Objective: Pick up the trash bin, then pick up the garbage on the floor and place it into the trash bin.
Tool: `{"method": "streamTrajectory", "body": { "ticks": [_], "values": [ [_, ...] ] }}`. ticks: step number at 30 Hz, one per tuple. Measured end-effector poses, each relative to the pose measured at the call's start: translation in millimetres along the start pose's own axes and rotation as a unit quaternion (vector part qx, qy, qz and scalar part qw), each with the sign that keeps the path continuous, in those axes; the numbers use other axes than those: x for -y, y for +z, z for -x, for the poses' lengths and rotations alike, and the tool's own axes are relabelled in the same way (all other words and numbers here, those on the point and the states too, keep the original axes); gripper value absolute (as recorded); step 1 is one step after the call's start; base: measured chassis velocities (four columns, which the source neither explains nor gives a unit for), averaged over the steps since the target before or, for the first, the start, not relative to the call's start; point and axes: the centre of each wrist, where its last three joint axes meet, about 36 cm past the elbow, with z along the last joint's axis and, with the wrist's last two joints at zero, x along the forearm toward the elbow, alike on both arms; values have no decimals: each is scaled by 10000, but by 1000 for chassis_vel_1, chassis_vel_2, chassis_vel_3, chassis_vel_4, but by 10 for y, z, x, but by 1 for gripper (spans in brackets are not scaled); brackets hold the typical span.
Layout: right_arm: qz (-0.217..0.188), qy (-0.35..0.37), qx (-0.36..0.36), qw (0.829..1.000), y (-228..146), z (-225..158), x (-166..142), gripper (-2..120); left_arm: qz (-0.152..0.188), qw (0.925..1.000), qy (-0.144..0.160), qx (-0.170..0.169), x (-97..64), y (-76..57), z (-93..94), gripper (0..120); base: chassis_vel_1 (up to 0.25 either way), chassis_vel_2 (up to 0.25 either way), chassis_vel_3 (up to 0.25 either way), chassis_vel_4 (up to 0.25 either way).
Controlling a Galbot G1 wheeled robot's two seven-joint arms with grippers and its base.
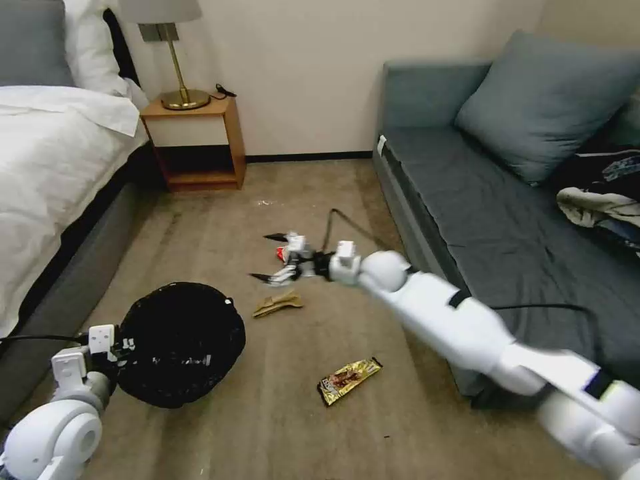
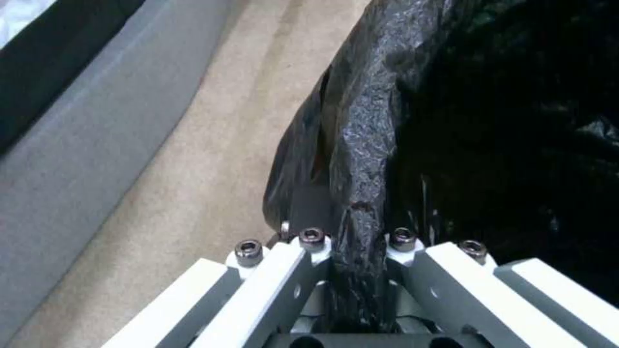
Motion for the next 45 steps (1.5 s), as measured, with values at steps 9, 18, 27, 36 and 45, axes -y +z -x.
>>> {"method": "streamTrajectory", "body": {
  "ticks": [9, 18, 27, 36, 45],
  "values": [
    [-1362, -1599, -1915, 9588, 757, -344, -575, 100, -25, 10000, -5, 42, -12, -36, 31, 3, 0, 0, 0, 0],
    [-1827, -2483, -2320, 9226, 817, -94, -788, 100, -33, 10000, -18, 11, -18, -24, 42, 3, 0, 0, 0, 0],
    [-1956, -2920, -2277, 9081, 801, 175, -939, 100, -1, 10000, -56, -20, -29, -6, 40, 3, 0, 0, 0, 0],
    [-1964, -3096, -2415, 8985, 1023, 409, -1048, 100, -19, 10000, -66, -50, -20, 27, 31, 3, 0, 0, 0, 0],
    [-2268, -3197, -2538, 8843, 1125, 533, -1077, 100, -67, 9999, -89, -57, 5, 77, 60, 3, 0, 0, 0, 0]
  ]
}}
